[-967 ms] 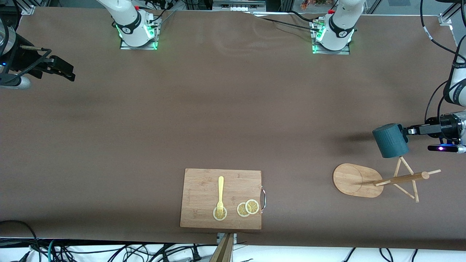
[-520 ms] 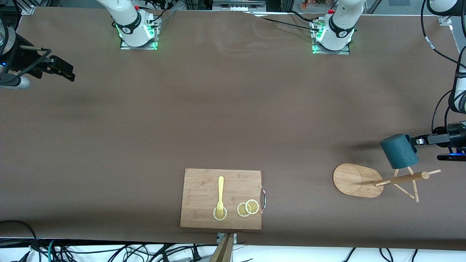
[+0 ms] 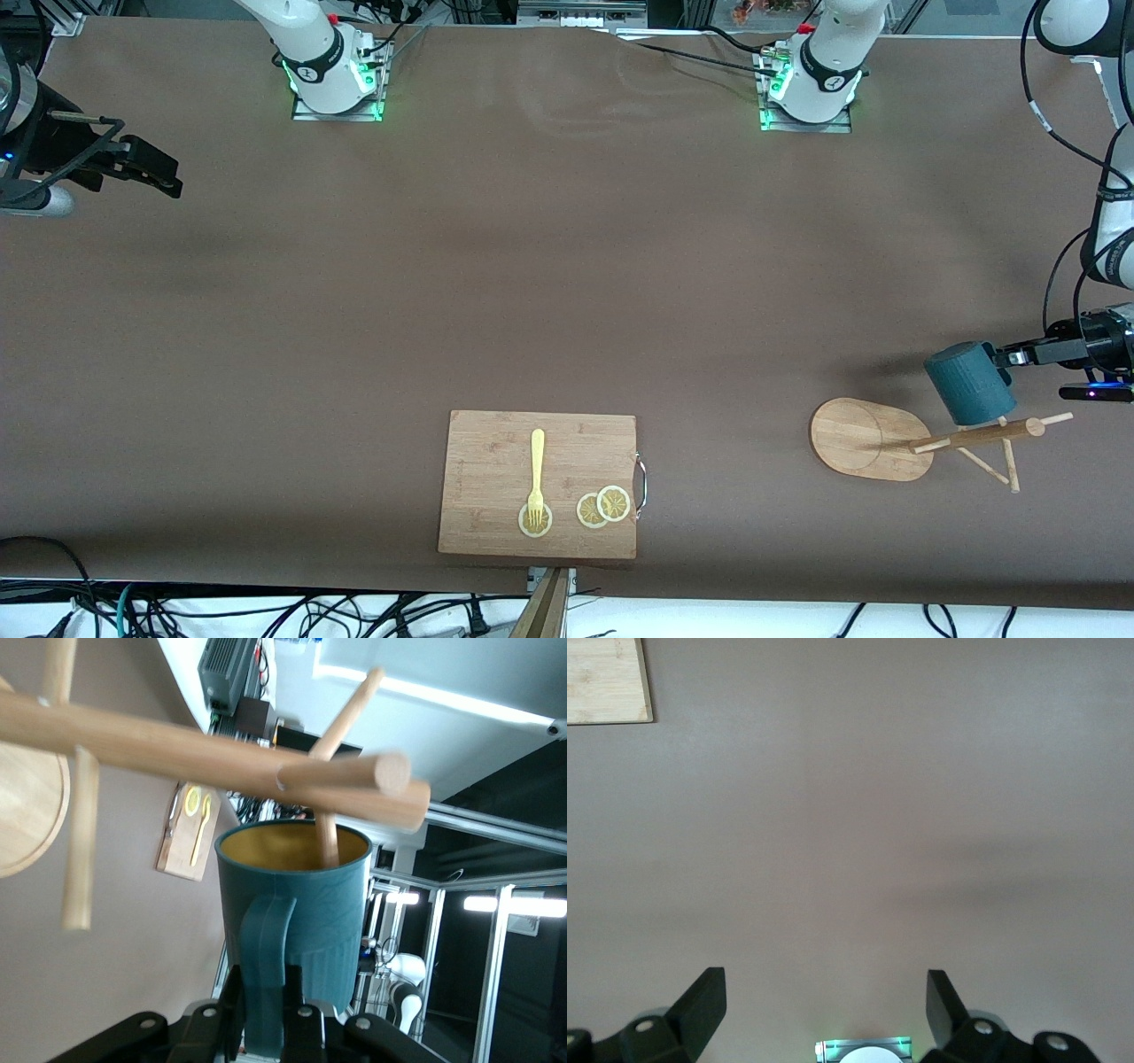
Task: Pass cup and hang on rack
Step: 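Hang the mug handle onto a rack peg with the left gripper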
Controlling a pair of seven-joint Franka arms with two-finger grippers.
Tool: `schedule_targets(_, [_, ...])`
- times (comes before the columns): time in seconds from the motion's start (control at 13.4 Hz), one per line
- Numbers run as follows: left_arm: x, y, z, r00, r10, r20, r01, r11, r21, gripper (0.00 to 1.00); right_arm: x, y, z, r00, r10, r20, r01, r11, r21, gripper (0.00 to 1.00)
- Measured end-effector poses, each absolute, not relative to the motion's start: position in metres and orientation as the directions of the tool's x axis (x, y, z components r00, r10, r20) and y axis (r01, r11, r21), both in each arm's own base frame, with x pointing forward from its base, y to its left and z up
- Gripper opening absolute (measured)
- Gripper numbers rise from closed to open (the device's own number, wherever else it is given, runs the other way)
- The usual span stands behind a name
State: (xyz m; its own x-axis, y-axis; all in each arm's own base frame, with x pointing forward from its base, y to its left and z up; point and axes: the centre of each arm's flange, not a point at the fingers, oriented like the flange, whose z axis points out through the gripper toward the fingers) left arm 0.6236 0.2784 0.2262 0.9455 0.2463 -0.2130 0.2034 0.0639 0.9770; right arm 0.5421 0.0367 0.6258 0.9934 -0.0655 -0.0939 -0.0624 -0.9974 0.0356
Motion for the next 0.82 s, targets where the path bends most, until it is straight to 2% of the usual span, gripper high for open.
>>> schedule_targets(0.37, [0.628,0.282,0.212,0.947,0.258,-0.193,0.176,0.087,0.98,0.24,0.542,0.037,0.626,0.993,-0.066,-0.094,-0.062,-0.997,0.036,1.0])
schedule_targets(0.59, [0.633,0.292,0.225,0.951,0.265,-0.159,0.15,0.052,0.987,0.52,0.542,0.037,0.626,0.993,-0.066,-0.094,-0.062,-0.997,0.036,1.0])
schedule_targets(0.82, [0.634,0.302,0.243,0.969,0.218,-0.12,0.133,-0.048,0.99,0.84,0.542,0.037,0.626,0.993,-0.066,-0.094,-0.063,-0.997,0.036,1.0])
